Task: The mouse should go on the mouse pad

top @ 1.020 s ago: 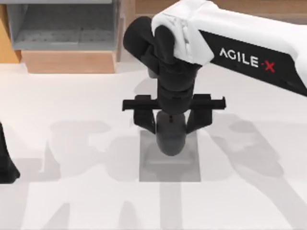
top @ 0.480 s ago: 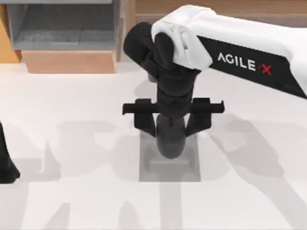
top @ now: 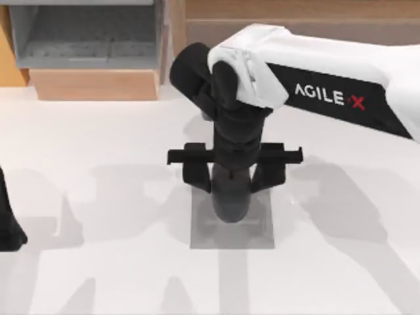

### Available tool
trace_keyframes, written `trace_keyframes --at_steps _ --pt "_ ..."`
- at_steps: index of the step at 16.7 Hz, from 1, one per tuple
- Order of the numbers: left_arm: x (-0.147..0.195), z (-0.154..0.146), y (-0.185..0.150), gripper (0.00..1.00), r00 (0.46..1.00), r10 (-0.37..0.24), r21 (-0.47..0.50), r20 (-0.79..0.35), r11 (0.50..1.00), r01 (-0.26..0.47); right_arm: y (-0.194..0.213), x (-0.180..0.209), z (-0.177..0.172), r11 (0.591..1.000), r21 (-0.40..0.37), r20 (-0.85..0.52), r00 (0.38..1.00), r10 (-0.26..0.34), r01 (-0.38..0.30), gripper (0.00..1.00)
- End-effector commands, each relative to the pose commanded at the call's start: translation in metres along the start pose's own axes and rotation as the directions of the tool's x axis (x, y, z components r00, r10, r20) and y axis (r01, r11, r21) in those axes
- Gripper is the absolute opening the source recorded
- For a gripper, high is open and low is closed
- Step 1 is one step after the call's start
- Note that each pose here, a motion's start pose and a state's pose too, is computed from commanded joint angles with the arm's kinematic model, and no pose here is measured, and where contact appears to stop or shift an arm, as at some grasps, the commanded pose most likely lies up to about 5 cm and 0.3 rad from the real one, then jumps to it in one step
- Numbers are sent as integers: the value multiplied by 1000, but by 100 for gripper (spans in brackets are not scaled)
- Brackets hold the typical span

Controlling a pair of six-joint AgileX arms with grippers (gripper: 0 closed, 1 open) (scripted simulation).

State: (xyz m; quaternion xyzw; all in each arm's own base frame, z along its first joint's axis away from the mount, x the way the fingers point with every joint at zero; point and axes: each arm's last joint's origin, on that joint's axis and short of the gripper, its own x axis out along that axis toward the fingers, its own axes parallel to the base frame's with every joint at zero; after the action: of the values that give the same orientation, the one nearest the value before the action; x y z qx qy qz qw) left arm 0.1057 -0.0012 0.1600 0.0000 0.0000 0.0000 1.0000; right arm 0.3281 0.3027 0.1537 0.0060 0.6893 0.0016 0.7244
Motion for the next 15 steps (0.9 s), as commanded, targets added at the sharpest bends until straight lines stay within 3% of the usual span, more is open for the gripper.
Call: trace_keyframes --at_steps 7,15 --pt "0 0 0 100 1000 0 0 0 1000 0 -1 13 -1 1000 0 -14 1000 -16 16 0" --pt "0 0 0 100 1000 0 0 0 1000 0 -1 13 -1 1000 0 -14 1000 -16 16 60"
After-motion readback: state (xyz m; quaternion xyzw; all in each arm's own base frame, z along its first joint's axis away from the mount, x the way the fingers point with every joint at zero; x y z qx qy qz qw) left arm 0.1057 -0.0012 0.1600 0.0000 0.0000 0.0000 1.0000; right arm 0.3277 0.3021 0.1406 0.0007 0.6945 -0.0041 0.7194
